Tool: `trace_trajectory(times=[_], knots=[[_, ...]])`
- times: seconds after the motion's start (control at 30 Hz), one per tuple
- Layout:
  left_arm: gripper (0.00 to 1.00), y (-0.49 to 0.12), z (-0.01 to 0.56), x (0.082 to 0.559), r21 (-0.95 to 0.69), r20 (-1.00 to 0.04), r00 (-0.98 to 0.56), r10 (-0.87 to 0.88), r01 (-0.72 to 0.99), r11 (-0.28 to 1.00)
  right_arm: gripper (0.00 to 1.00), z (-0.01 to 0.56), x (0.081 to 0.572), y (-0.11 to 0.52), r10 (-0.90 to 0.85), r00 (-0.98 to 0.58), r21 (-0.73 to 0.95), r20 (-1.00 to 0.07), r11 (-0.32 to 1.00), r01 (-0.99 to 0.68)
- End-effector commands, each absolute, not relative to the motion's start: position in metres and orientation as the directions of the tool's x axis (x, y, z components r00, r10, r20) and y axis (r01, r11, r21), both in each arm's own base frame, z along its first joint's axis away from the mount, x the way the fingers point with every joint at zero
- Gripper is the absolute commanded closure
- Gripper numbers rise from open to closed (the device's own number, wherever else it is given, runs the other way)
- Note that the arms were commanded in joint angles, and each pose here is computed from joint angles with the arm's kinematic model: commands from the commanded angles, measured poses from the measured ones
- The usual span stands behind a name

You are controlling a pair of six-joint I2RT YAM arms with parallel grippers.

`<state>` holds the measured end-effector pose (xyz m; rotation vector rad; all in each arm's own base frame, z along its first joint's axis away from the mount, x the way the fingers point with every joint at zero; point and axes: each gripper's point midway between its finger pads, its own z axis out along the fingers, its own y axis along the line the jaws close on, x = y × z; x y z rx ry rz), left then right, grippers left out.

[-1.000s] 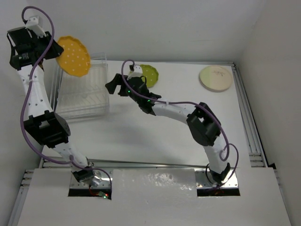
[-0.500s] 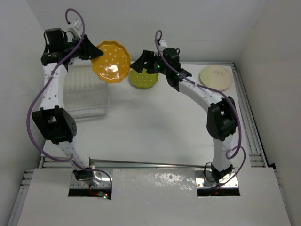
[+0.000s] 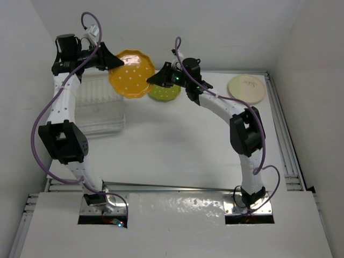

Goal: Unload the plates from the dish rack

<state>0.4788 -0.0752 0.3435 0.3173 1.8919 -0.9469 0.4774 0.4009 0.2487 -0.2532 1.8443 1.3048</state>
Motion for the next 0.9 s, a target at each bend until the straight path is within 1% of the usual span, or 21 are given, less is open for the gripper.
trace_trajectory(times=[0.0,0.1,0.17,0.27,0.3,0.33,0.37,0.47,0.5,0.53,0.57,0.6,0.67,0.73,0.77,0.83,0.87], knots=[[1.00,-0.087,0.384,0.468,-0.418,-0.898,-0.407,-0.168,0.667,0.617,1.00,0.296,0.469,0.404,0.368,-0.549,0.658,-0.750,0.341,-0.671],[1.00,-0.085,0.379,0.471,-0.431,-0.890,-0.421,-0.177,0.646,0.630,1.00,0.307,0.470,0.396,0.416,-0.548,0.680,-0.726,0.315,-0.662],[0.90,-0.080,0.372,0.476,-0.436,-0.884,-0.429,-0.186,0.614,0.658,1.00,0.308,0.471,0.390,0.457,-0.565,0.714,-0.687,0.282,-0.640],[0.69,-0.074,0.363,0.484,-0.436,-0.879,-0.436,-0.194,0.572,0.695,1.00,0.312,0.472,0.378,0.510,-0.587,0.759,-0.629,0.241,-0.605],[0.55,-0.071,0.360,0.487,-0.435,-0.877,-0.437,-0.198,0.552,0.711,1.00,0.307,0.473,0.375,0.520,-0.595,0.772,-0.614,0.239,-0.589],[0.50,-0.069,0.358,0.490,-0.435,-0.876,-0.438,-0.201,0.538,0.722,1.00,0.314,0.472,0.372,0.541,-0.596,0.782,-0.594,0.214,-0.586],[0.39,-0.067,0.354,0.492,-0.444,-0.869,-0.447,-0.212,0.517,0.732,1.00,0.315,0.475,0.368,0.558,-0.595,0.791,-0.579,0.208,-0.575],[0.24,-0.058,0.344,0.502,-0.449,-0.859,-0.457,-0.231,0.455,0.769,1.00,0.316,0.478,0.360,0.597,-0.604,0.819,-0.527,0.168,-0.548],[0.16,-0.055,0.340,0.505,-0.451,-0.855,-0.461,-0.236,0.441,0.776,1.00,0.313,0.479,0.358,0.610,-0.608,0.831,-0.508,0.160,-0.533],[0.14,-0.054,0.338,0.506,-0.452,-0.854,-0.463,-0.239,0.430,0.781,1.00,0.316,0.480,0.354,0.628,-0.607,0.837,-0.487,0.138,-0.529],[0.09,-0.054,0.335,0.508,-0.457,-0.848,-0.471,-0.241,0.421,0.783,1.00,0.314,0.482,0.353,0.636,-0.608,0.844,-0.475,0.134,-0.520],[0.00,-0.053,0.334,0.510,-0.457,-0.847,-0.473,-0.243,0.414,0.787,1.00,0.308,0.485,0.350,0.643,-0.610,0.853,-0.464,0.138,-0.503],[0.00,-0.045,0.337,0.512,-0.436,-0.853,-0.464,-0.239,0.383,0.814,1.00,0.301,0.497,0.337,0.683,-0.592,0.876,-0.428,0.152,-0.458],[0.00,-0.031,0.341,0.516,-0.373,-0.877,-0.432,-0.209,0.340,0.863,1.00,0.281,0.513,0.321,0.720,-0.576,0.909,-0.387,0.192,-0.370],[0.00,-0.023,0.350,0.514,-0.331,-0.895,-0.407,-0.184,0.328,0.885,1.00,0.271,0.528,0.306,0.762,-0.531,0.921,-0.371,0.226,-0.319],[0.00,-0.001,0.356,0.517,-0.272,-0.911,-0.376,-0.168,0.244,0.931,1.00,0.245,0.546,0.291,0.785,-0.494,0.927,-0.374,0.305,-0.217],[0.00,0.012,0.362,0.513,-0.239,-0.920,-0.360,-0.152,0.212,0.947,1.00,0.236,0.557,0.281,0.811,-0.444,0.925,-0.380,0.339,-0.173]])
